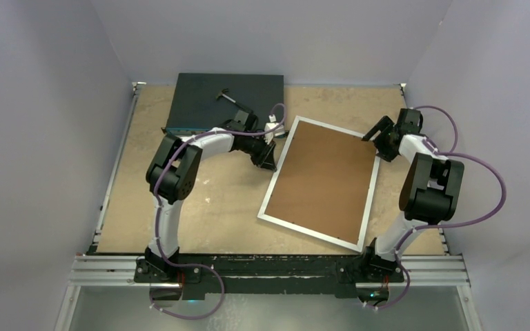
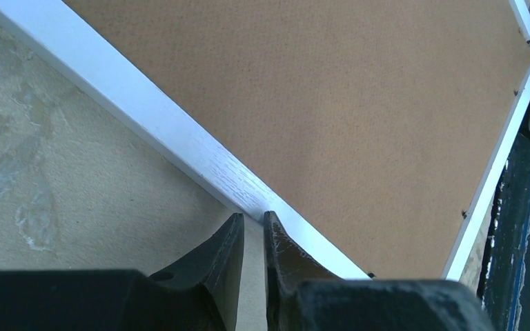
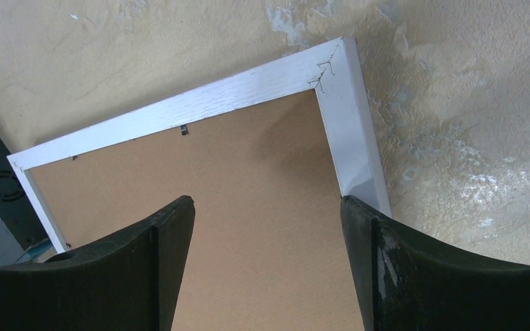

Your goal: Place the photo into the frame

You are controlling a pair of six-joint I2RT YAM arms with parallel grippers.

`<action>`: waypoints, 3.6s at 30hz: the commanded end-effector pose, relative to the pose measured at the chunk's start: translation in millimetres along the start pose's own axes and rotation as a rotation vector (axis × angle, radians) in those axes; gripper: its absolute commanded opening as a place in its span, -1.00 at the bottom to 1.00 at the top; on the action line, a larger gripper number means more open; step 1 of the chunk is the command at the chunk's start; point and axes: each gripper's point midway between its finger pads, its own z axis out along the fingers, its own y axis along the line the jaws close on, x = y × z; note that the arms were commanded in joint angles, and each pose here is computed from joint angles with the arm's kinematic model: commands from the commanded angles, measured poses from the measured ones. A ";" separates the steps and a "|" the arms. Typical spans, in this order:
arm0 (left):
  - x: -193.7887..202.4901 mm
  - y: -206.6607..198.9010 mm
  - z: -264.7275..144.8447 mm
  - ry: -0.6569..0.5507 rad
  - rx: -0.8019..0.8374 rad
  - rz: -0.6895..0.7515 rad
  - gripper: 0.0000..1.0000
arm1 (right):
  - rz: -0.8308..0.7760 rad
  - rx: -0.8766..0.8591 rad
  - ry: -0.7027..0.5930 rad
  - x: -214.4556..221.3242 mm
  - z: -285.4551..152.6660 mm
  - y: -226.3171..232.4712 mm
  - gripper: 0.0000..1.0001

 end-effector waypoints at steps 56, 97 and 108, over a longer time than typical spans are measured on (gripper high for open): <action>18.4 10.8 -4.2 0.080 -0.066 0.045 -0.84 | -0.085 -0.087 0.065 42.8 -35.3 37.9 0.55; 2.7 -20.2 6.0 0.047 0.006 0.031 -0.37 | -0.017 0.080 0.143 92.1 -70.4 -53.7 0.53; -45.3 -42.7 -19.9 -0.063 0.024 0.038 0.04 | -0.011 0.057 0.169 99.1 -72.2 -51.2 0.52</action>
